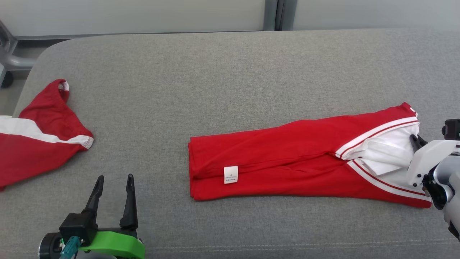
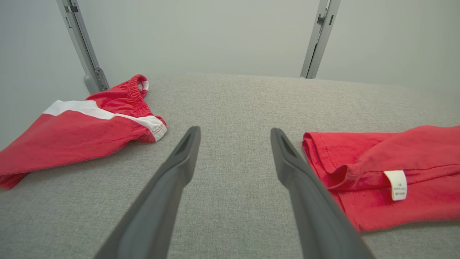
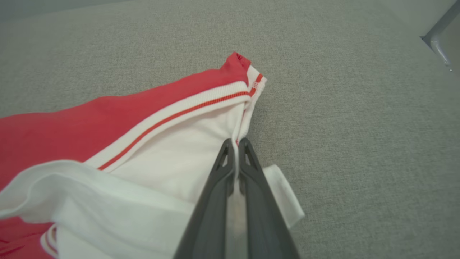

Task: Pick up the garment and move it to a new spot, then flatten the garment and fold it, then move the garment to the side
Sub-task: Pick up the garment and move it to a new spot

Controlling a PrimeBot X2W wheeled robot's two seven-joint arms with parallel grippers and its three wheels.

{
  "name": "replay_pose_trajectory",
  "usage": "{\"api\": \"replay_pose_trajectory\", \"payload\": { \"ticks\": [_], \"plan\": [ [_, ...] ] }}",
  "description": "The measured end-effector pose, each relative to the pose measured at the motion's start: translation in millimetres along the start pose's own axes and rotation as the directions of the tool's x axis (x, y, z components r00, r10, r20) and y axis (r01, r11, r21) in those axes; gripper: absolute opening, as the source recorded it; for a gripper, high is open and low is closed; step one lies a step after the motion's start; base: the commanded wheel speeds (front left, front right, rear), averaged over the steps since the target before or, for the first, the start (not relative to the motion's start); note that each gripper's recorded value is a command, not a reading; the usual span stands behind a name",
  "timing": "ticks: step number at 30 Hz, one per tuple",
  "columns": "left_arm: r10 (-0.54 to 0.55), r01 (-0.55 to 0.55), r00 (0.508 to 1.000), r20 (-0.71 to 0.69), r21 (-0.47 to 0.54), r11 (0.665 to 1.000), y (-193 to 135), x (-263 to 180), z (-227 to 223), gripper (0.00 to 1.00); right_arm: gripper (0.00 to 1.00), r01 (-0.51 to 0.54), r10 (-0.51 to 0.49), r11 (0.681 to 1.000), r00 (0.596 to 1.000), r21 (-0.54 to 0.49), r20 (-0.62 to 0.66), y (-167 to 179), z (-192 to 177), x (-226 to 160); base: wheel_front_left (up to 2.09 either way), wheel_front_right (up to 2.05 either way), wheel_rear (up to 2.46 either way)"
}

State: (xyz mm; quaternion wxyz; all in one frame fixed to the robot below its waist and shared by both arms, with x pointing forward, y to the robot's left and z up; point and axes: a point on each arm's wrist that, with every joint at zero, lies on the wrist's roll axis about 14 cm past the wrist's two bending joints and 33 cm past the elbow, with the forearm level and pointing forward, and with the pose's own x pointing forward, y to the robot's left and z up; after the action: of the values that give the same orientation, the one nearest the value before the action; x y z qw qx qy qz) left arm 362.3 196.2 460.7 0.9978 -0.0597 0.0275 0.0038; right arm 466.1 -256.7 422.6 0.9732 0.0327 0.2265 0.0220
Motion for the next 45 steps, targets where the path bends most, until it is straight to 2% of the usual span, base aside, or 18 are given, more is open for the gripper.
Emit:
{"api": "replay_pose_trajectory", "payload": {
  "ticks": [3, 7, 11, 15, 18, 19, 29, 30, 41, 45],
  "plan": [
    [-0.012, 0.012, 1.0, -0.007, -0.004, 1.0, -4, 2, -2, 1.0, 0.0, -0.011, 0.011, 1.0, 1.0, 0.012, 0.003, 2, 3, -1, 0.0, 0.0, 0.0],
    [-0.031, 0.031, 0.999, -0.01, -0.01, 0.999, -11, 6, -4, 1.0, 0.0, -0.071, 0.069, 0.992, 0.997, 0.102, 0.025, 21, 15, 0, 0.0, 0.0, 0.0],
    [-0.042, 0.042, 0.999, -0.01, -0.013, 0.999, -14, 9, -4, 1.0, 0.0, -0.149, 0.146, 0.977, 0.989, 0.155, 0.032, 40, 25, -4, 0.0, 0.0, 0.0],
    [-0.047, 0.046, 0.999, -0.01, -0.016, 0.999, -16, 9, -4, 1.0, 0.0, -0.243, 0.241, 0.946, 0.97, 0.216, 0.036, 63, 35, -11, 0.0, 0.0, 0.0],
    [-0.047, 0.047, 0.999, -0.01, -0.018, 0.999, -17, 9, -4, 1.0, 0.0, -0.309, 0.308, 0.918, 0.95, 0.249, 0.043, 79, 43, -18, 0.0, 0.0, 0.0],
    [-0.046, 0.046, 0.999, -0.011, -0.02, 0.999, -17, 8, -4, 1.0, 0.0, -0.35, 0.352, 0.897, 0.935, 0.268, 0.045, 90, 46, -22, 0.0, 0.0, 0.0],
    [-0.037, 0.037, 0.999, -0.003, -0.022, 0.999, -14, 4, -1, 1.0, 0.0, -0.543, 0.559, 0.769, 0.827, 0.338, 0.058, 163, 57, -43, 0.0, 0.0, 0.0],
    [-0.037, 0.037, 0.999, -0.003, -0.024, 0.999, -14, 3, -1, 1.0, 0.0, -0.57, 0.59, 0.746, 0.805, 0.344, 0.055, 178, 56, -46, 0.0, 0.0, 0.0],
    [-0.013, 0.014, 1.0, 0.003, -0.041, 0.999, -9, -3, 1, 1.0, 0.0, -0.683, 0.729, 0.626, 0.684, 0.378, 0.027, 258, 46, -57, 0.0, 0.0, 0.0],
    [-0.008, 0.008, 1.0, 0.007, -0.046, 0.999, -8, -3, 3, 1.0, 0.0, -0.704, 0.755, 0.599, 0.655, 0.381, 0.025, 278, 45, -56, 0.0, 0.0, 0.0]
  ]
}}
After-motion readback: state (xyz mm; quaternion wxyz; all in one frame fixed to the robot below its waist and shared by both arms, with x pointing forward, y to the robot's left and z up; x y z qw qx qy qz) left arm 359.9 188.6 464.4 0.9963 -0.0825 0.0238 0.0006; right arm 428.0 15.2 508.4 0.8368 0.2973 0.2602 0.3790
